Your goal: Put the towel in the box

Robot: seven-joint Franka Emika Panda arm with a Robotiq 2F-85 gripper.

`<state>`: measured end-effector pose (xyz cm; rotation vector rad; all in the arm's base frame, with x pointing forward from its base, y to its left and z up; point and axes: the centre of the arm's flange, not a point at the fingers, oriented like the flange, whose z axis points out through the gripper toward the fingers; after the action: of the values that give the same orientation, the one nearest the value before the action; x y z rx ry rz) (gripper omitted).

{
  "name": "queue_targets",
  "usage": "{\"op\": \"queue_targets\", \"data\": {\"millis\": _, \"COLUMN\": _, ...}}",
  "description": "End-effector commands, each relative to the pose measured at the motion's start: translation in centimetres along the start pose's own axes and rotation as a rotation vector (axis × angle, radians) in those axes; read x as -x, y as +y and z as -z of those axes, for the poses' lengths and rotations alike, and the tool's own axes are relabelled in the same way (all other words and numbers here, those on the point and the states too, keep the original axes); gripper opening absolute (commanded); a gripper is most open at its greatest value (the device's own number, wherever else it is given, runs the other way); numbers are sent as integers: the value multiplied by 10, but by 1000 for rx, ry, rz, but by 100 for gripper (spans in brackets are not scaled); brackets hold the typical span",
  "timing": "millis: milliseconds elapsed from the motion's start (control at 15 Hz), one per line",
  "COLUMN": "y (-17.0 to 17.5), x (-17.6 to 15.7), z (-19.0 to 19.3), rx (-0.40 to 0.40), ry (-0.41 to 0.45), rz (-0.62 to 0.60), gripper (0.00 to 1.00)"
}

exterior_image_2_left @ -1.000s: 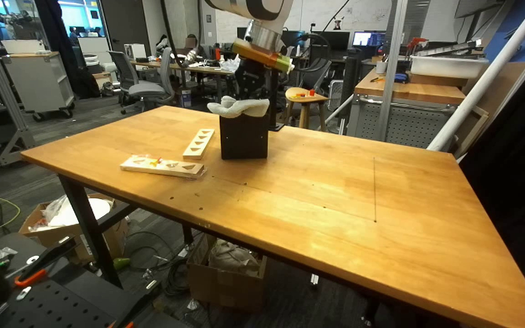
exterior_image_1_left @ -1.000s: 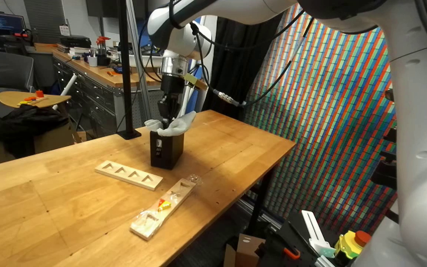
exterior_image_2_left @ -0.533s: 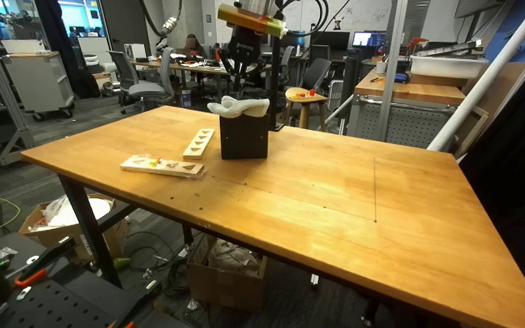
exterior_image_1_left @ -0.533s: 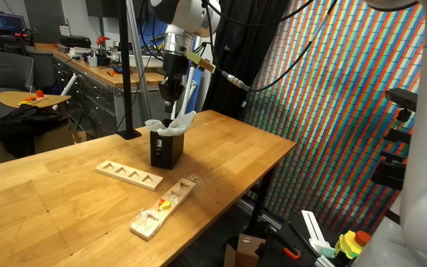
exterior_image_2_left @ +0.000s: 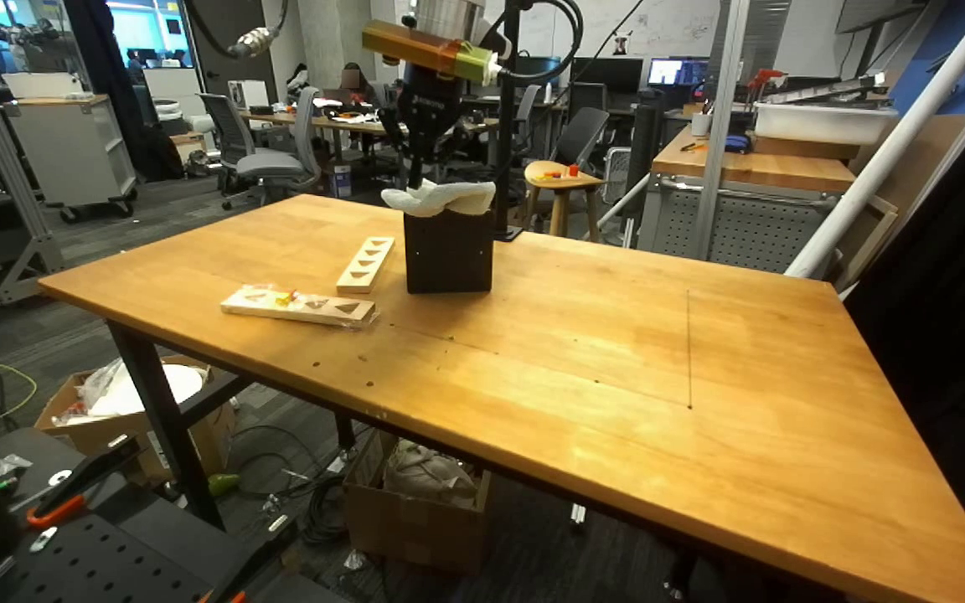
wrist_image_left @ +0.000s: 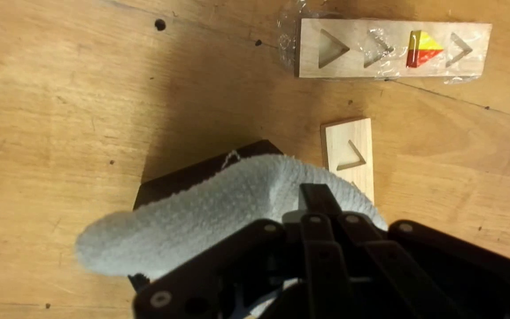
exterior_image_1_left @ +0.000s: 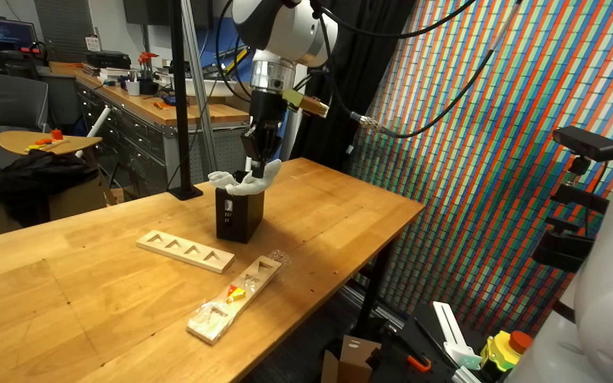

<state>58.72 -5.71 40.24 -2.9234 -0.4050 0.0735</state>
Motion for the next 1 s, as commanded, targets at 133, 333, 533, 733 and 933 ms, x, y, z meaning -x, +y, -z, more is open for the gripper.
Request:
{"op": "queue_targets", "data": {"millis": 133, "y": -10, "x": 37, "z": -18, "rx": 16, "ry": 26, "rz": -53, "gripper": 0}}
{"op": "queue_targets", "data": {"millis": 333, "y": -6, "x": 40, "z": -27, "rx": 16, "ry": 18, "rz": -54, "gripper": 0}}
{"op": "queue_targets", "data": {"millis": 533, "y": 0, "x": 39, "z": -33, "rx": 17, "ry": 9, "rz": -53, "gripper": 0}}
{"op": "queue_targets", "data": {"millis": 733, "y": 4, "x": 34, "z": -31, "rx": 24, "ry": -1, "rz": -47, "gripper": 0}}
{"op": "queue_targets", "data": {"millis": 933, "y": 6, "x": 29, "z": -25, "rx": 40, "ry": -7, "rz": -38, "gripper": 0}}
